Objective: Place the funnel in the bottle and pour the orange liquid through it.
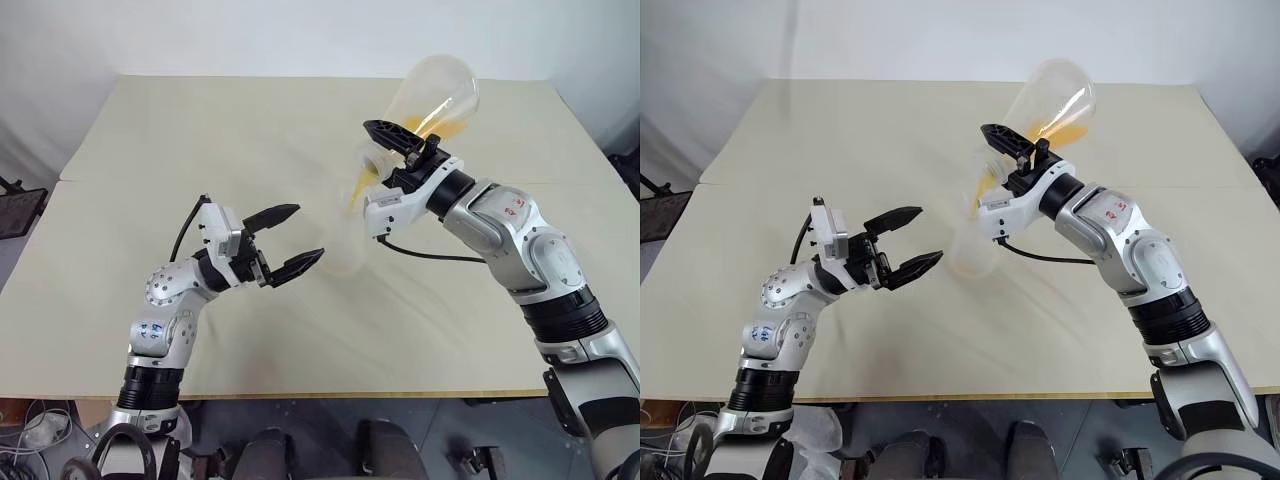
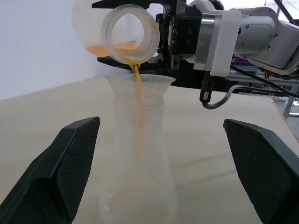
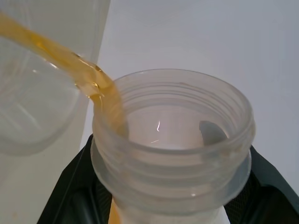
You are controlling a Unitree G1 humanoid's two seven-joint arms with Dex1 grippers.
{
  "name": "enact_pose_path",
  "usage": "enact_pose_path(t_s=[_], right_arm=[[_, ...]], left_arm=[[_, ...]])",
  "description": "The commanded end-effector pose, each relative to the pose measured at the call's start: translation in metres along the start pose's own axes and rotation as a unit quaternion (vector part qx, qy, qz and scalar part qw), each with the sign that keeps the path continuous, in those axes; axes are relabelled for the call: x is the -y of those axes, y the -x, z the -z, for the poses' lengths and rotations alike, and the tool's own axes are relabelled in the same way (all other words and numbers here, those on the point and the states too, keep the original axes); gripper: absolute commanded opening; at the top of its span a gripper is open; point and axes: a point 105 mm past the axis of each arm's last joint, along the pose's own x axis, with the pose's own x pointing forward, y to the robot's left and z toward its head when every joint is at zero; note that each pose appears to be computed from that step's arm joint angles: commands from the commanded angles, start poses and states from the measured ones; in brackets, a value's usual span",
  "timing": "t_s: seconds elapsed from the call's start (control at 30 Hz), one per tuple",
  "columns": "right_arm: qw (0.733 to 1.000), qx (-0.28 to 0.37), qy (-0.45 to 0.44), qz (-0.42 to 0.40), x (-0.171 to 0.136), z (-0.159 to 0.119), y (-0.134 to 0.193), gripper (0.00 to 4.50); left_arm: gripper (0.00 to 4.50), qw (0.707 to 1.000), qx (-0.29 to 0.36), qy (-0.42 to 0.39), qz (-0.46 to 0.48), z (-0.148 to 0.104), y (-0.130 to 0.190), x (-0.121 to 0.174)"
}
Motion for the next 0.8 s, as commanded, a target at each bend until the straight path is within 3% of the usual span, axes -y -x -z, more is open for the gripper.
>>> enact_pose_path(t_s=[0.03, 0.8], right_arm=[[0.999, 0.006, 0.025, 0.038, 0.0220, 0.0003, -0.0002, 2.48], [0.998, 0.015, 0.044, 0.043, 0.0210, 0.0035, 0.0021, 2.48]], left_arm=[[4.50, 1.000, 0.011, -0.012, 0.002, -0.0051, -0.0031, 0.0003], [4.50, 1.000, 0.014, -0.011, -0.006, -0.0046, -0.0018, 0.0019]])
